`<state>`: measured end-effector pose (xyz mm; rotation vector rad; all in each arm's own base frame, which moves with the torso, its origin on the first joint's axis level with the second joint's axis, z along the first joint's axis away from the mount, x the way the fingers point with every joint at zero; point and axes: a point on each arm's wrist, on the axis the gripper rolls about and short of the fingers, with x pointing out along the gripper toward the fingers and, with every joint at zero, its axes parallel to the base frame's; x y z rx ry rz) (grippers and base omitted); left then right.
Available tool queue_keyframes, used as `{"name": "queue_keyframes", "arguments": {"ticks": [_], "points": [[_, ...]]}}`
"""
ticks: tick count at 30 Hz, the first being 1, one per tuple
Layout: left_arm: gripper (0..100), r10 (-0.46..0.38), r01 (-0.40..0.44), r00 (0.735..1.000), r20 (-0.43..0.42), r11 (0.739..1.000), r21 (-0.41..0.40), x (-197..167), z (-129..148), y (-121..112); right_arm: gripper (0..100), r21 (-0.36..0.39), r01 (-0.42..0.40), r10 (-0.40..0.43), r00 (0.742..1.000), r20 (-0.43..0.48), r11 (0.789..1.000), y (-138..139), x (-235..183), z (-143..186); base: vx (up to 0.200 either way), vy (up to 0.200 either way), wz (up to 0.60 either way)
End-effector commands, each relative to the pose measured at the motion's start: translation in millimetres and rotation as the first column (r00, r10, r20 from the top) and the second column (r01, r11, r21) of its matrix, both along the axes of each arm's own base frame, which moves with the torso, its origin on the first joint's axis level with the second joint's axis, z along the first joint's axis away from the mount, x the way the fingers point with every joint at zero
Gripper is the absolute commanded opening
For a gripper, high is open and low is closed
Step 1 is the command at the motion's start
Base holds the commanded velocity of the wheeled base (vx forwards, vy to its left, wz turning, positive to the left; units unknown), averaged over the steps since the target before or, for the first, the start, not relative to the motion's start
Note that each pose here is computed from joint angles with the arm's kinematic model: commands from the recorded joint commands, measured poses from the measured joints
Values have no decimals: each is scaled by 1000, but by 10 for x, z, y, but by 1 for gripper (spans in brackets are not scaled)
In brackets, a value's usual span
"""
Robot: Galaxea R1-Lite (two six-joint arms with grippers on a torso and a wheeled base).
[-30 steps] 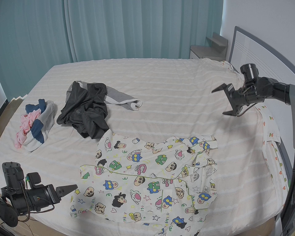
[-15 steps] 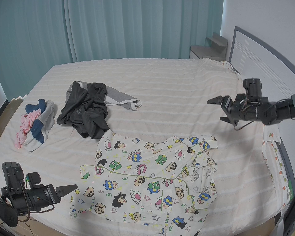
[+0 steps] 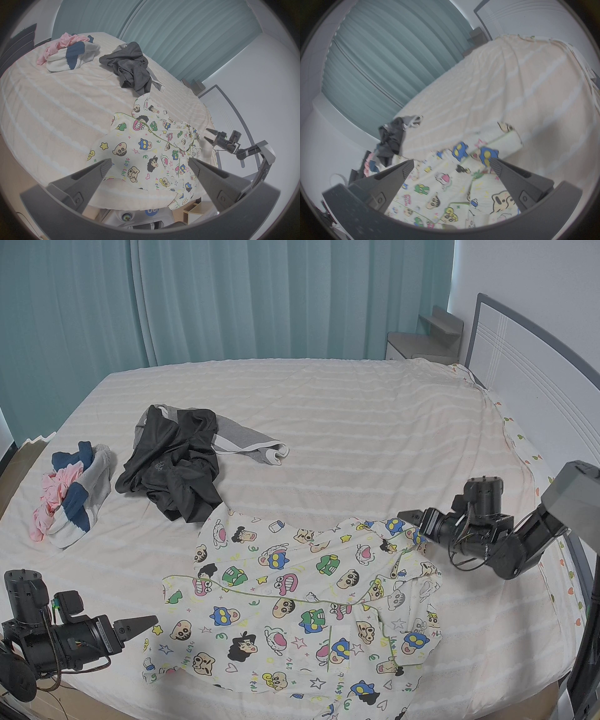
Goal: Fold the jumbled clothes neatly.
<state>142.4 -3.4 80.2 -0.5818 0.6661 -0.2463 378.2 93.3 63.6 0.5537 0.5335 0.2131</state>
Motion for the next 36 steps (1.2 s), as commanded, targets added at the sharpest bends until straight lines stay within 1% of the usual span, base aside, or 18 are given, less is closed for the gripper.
{"name": "queue_keyframes", "arguments": {"ticks": [1,5,10,19,21,23,24,25,33,36], "points": [[100,0,0,1000,-18,1000,-1,-33,-33,-2,100,-58,-30,24,994,-102,998,239,-2,-476,0,0,0],[100,-1,1,1000,-17,1000,-2,-30,-30,-2,100,-62,-16,10,996,-91,998,281,68,-503,0,0,0],[100,0,0,1000,-17,1000,-1,-29,-30,-2,100,-58,-1,-3,997,-71,998,266,130,-469,0,0,0],[100,0,0,1000,-20,1000,-1,-32,-35,-2,100,-61,7,-11,998,-67,998,301,273,-602,0,0,0],[100,0,0,1000,-20,1000,-1,-32,-35,-2,100,-75,13,-20,995,-96,997,316,328,-695,0,0,0],[100,0,0,1000,-20,1000,-1,-32,-35,-2,100,-83,19,-28,994,-109,996,317,339,-699,0,0,0],[100,0,0,1000,-20,1000,-2,-32,-35,0,100,-97,23,-36,990,-135,995,333,355,-694,0,0,0],[100,-1,1,1000,-21,1000,-2,-31,-37,-2,100,-96,25,-38,990,-136,995,338,372,-679,0,0,0],[100,-1,1,1000,-24,1000,-2,-26,-40,-2,100,-81,40,-47,995,-91,996,355,479,-571,0,0,0],[100,0,0,1000,-31,1000,-2,-24,-50,-1,100,-75,41,-47,996,-75,996,382,567,-610,0,0,0]]}}
